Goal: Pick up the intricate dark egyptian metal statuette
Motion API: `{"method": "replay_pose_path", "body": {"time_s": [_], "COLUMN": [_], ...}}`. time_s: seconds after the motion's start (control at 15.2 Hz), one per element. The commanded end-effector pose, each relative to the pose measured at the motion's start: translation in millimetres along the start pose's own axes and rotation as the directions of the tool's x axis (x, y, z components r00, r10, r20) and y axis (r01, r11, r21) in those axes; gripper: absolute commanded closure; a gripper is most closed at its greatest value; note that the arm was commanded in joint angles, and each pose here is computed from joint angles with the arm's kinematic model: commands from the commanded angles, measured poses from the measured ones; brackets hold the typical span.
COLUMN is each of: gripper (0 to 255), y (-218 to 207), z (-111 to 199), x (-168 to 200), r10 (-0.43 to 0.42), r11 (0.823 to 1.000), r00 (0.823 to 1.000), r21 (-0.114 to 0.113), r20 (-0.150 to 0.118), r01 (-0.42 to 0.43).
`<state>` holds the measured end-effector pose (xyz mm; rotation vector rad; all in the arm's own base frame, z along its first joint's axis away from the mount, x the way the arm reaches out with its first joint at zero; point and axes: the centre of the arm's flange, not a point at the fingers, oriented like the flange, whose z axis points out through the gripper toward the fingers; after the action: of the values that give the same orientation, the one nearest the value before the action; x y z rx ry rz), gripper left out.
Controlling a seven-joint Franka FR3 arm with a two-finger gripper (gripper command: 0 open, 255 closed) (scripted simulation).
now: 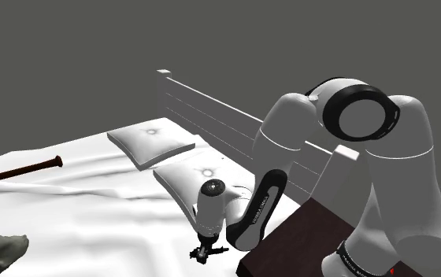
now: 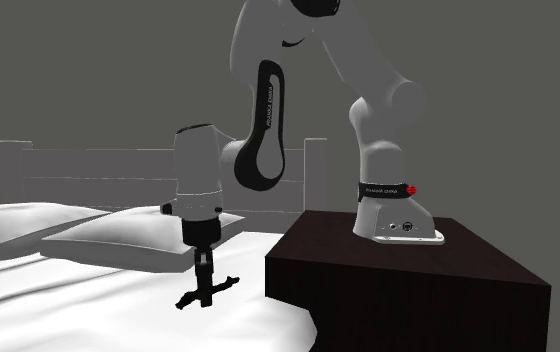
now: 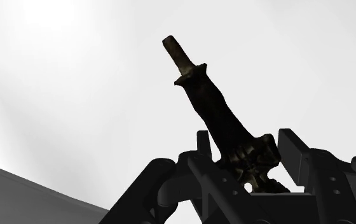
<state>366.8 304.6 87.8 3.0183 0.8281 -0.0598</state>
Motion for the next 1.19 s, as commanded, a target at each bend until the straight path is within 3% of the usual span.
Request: {"method": "replay_pose_path", "body": {"time_s": [0.0,0.2,1.12], "gripper": [255,255,255], "y": [0,0,1], "z": [1,1,-73], "x": [0,0,-3], "r10": [0.0,0.0,0.0], "r11": [1.0,1.0,1.0], "r00": [1.0,1.0,1.0], "r21": [0.0,0.0,0.0], "r20": [0.001,0.001,0.001], "r01": [0.0,0.0,0.0]}}
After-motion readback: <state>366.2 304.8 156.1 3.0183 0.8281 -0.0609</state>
